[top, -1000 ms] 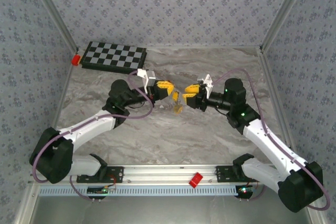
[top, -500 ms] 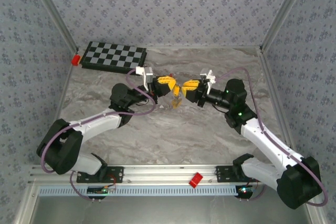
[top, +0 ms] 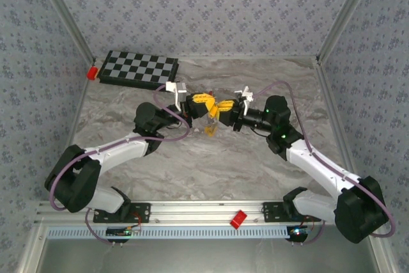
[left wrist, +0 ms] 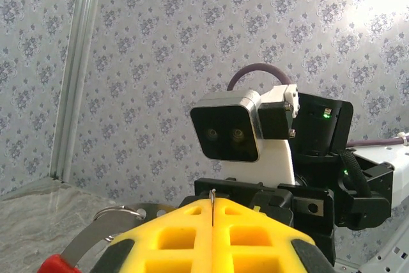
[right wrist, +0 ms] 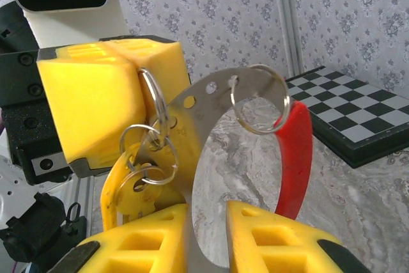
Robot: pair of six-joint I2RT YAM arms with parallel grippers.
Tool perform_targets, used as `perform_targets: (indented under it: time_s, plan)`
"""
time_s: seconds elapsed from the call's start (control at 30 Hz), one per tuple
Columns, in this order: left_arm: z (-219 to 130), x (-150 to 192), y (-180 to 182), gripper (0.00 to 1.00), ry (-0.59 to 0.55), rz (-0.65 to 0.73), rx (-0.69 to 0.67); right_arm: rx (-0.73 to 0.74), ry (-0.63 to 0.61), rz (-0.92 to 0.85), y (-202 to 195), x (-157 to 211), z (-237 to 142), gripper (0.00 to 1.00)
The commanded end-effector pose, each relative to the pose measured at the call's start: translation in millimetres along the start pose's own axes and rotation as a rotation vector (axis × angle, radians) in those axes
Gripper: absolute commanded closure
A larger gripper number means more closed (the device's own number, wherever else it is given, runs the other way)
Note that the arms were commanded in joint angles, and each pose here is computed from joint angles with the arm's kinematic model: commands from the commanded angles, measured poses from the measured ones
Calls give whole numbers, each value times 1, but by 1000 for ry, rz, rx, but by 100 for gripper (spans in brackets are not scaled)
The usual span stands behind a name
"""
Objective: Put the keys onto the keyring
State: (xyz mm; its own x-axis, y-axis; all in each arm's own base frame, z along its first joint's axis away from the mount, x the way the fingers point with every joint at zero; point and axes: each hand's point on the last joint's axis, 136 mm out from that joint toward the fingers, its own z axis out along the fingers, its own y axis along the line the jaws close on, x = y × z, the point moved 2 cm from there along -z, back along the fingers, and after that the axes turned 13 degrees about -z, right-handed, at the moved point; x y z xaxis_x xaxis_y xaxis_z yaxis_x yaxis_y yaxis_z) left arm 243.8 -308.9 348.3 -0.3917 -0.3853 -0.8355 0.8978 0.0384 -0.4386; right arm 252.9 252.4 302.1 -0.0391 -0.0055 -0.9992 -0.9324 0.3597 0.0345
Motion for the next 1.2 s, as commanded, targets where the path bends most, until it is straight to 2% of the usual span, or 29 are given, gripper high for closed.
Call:
perform_targets:
  time_s: [0.0,0.27,0.43,0.57,0.67,0.8,0.97,1.17]
  plan:
    - [3,-18,-14,100,-49,74,34,39,-20,-26,-3,-9,-3,78]
    - [-1,-15,-12,100,-28,108,-11,143,-64,-50,-6,-17,-28,72]
    - [0,-15,-10,100,-27,107,-19,48,-123,-42,10,-27,-30,68]
    - [0,-14,-10,100,-23,102,-15,2,-131,-34,17,-32,-25,60]
    - [0,-14,-10,100,-22,103,-13,-11,-123,-33,17,-33,-19,59]
    - [0,-13,-12,100,-19,102,-9,-35,-115,-24,16,-33,-11,66]
    - [-2,-12,-12,100,-18,108,-14,-36,-105,-16,13,-31,-7,85]
    - [-3,-13,-14,100,-18,115,-14,-23,-85,1,9,-21,-7,87]
